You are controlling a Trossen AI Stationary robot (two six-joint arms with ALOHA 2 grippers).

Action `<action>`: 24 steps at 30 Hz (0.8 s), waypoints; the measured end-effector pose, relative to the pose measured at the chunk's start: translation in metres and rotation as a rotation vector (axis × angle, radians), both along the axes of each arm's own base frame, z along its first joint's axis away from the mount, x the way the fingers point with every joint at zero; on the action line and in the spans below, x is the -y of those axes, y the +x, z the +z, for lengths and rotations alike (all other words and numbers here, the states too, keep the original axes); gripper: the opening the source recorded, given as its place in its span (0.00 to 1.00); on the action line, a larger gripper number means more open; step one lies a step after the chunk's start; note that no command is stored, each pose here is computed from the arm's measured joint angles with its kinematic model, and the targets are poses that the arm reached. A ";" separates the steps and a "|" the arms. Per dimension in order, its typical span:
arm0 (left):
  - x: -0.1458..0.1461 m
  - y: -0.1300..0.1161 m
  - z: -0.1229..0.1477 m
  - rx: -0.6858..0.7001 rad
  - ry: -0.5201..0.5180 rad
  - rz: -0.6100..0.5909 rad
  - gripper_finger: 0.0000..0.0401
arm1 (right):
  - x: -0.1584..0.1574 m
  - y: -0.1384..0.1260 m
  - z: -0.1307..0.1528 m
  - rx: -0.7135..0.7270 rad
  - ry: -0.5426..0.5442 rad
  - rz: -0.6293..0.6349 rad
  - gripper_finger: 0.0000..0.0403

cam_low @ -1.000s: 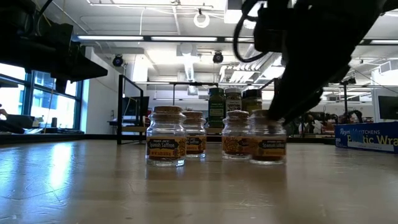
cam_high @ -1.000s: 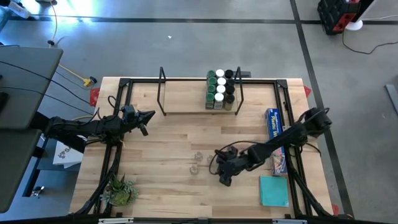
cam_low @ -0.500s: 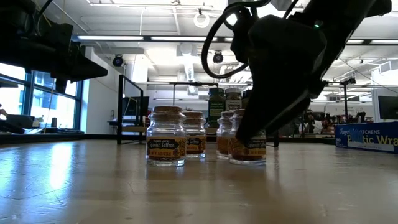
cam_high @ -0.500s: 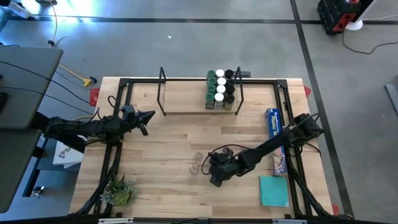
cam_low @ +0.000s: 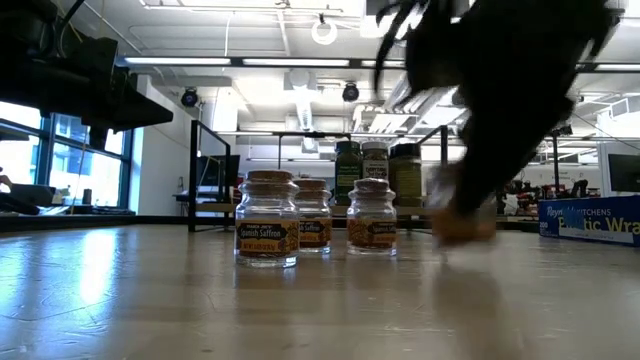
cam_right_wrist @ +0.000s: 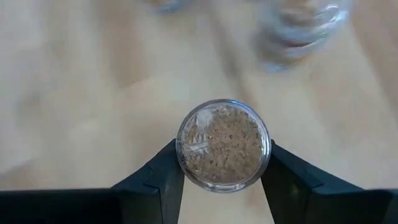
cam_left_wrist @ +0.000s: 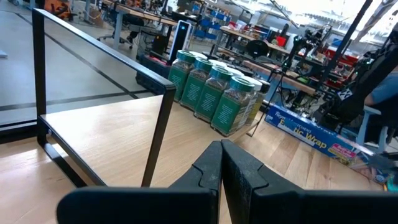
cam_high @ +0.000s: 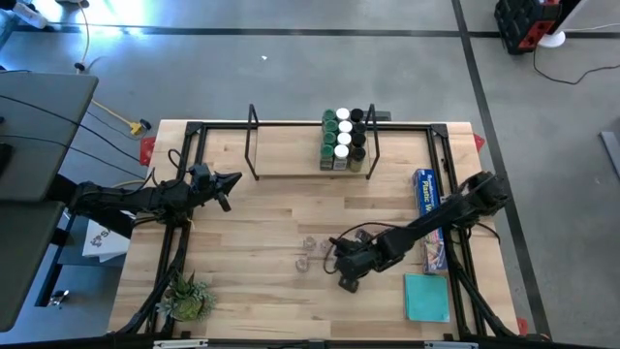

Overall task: Shelf spices
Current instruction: Put the bottom right brown seasoning bottle on the shelf

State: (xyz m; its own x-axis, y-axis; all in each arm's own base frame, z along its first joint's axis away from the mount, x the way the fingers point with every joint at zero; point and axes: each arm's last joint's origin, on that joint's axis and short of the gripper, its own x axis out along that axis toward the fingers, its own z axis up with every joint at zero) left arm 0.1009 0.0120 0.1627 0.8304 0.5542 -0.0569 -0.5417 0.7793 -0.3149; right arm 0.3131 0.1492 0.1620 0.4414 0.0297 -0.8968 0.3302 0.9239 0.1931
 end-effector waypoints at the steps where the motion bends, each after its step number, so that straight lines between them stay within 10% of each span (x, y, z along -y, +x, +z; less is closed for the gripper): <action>1: 0.000 0.000 0.000 0.001 0.000 0.000 0.01 | 0.000 -0.003 0.011 0.008 0.032 0.033 0.41; 9: 0.000 0.000 0.000 0.001 0.000 0.000 0.01 | 0.059 -0.007 0.116 0.283 0.141 0.003 0.41; 14: 0.000 0.000 0.000 0.000 0.000 0.000 0.01 | 0.125 0.033 0.166 0.458 -0.006 0.023 0.41; 24: 0.000 0.000 0.000 0.000 0.000 0.000 0.01 | 0.273 0.127 0.159 0.364 -0.273 -0.052 0.41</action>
